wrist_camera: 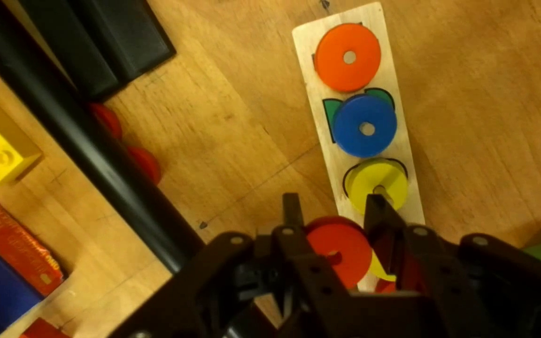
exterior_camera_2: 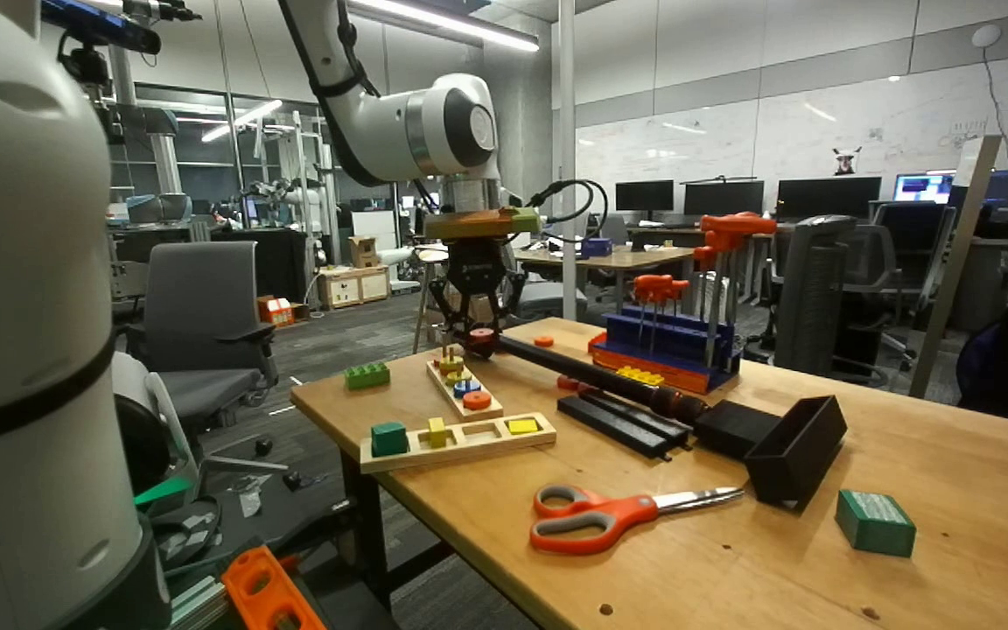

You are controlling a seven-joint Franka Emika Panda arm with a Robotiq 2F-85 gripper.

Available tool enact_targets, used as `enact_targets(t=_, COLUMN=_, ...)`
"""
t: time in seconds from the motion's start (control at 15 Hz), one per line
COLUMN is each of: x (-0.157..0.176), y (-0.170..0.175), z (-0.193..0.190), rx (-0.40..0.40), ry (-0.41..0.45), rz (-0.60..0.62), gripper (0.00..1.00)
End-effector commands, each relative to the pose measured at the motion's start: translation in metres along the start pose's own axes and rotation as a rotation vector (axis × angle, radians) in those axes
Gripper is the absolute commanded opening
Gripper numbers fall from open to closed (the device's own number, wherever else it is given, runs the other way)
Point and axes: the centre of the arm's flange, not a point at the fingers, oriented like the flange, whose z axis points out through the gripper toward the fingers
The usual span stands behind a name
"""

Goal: Pick up one orange object from the wooden object and put it on the table

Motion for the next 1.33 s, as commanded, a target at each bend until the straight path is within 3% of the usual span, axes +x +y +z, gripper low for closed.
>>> enact_targets(t=0.0, x=-0.002, y=0.034, z=0.003, rx=-0.012, ry=-0.009, rz=0.039, gripper=0.18)
enact_targets(t=0.33, x=-0.029, y=0.091, z=0.007, rx=-0.015, ry=-0.026, rz=0.126, gripper=0.18)
enact_targets(t=0.73, x=-0.099, y=0.148, z=-0.027, rx=-0.086, ry=-0.015, rz=0.324, gripper=0.18)
enact_targets(t=1.27, x=-0.207, y=0.171, z=-0.076, rx=-0.161, ry=0.01, rz=0.649, gripper=0.17)
